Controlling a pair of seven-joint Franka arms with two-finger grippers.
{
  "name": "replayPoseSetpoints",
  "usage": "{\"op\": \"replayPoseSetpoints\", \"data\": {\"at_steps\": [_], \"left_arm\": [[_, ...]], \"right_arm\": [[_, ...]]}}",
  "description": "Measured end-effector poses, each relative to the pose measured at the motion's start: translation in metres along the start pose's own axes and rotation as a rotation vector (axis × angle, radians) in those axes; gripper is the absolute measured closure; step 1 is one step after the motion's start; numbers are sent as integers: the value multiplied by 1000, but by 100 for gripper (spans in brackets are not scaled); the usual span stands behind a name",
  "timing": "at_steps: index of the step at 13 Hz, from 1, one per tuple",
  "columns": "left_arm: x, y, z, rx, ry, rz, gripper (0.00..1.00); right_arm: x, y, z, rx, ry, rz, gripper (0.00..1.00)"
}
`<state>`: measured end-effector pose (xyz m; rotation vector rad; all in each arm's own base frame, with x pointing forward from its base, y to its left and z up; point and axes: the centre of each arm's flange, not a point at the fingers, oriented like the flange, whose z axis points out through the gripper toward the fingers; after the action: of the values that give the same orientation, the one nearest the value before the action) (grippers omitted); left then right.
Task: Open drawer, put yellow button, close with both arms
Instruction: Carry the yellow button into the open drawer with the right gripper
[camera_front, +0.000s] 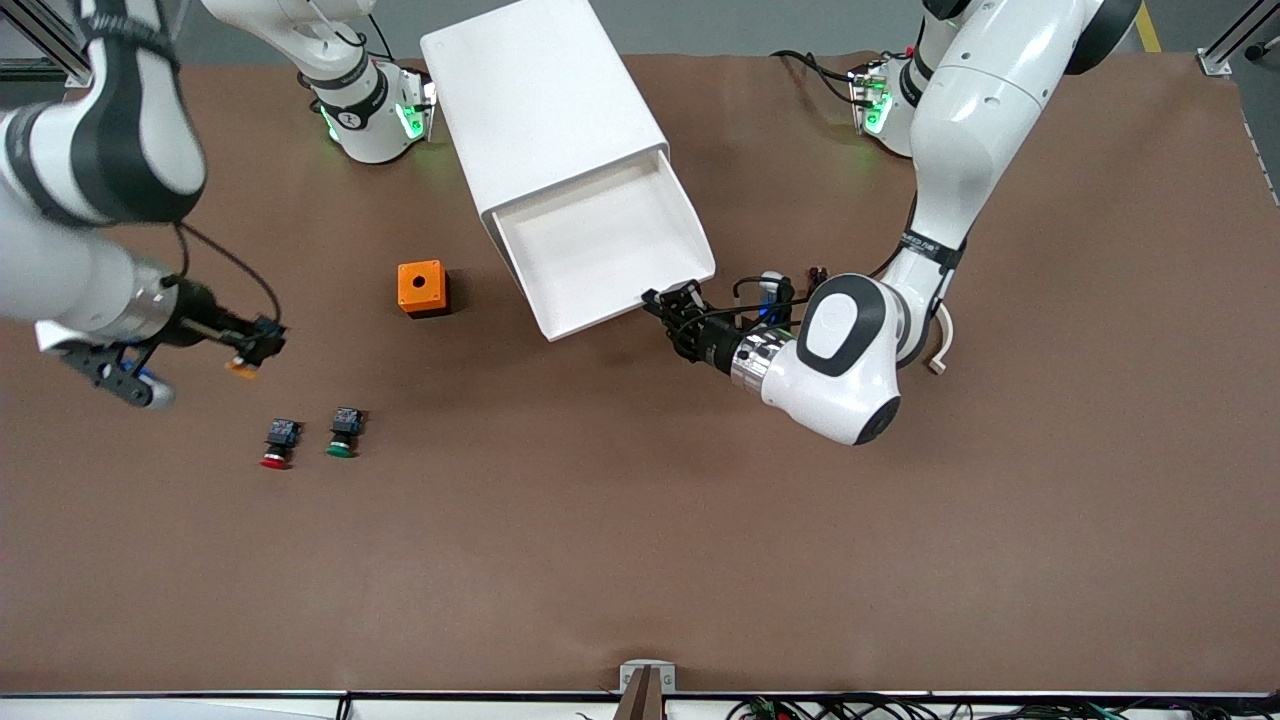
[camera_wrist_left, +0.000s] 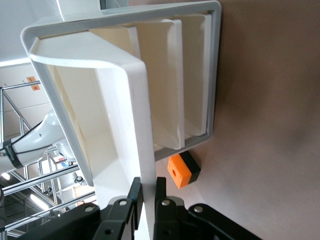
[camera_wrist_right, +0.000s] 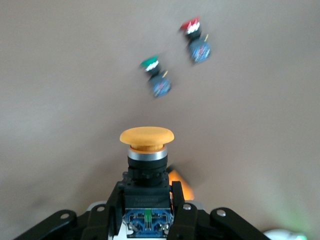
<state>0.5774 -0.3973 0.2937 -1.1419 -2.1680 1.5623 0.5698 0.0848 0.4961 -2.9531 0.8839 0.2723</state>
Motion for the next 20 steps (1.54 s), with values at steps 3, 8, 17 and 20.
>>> {"op": "replayPoseSetpoints", "data": {"at_steps": [3,8,17,20], "left_arm": [[1,8,-21,-20,-40,28,74],[-2,9,-53,-50,-91,41,19],[55,51,-205,-310,-70,291,0],[70,60,-219,-375,39,433,0]], "right_arm": [[-96,-74,-8,7,25,131,59],[-234,-164,4,78,62,291,59],[-308,-253,109,85,83,465,59],[-304,-268,126,71,87,489,59]]}}
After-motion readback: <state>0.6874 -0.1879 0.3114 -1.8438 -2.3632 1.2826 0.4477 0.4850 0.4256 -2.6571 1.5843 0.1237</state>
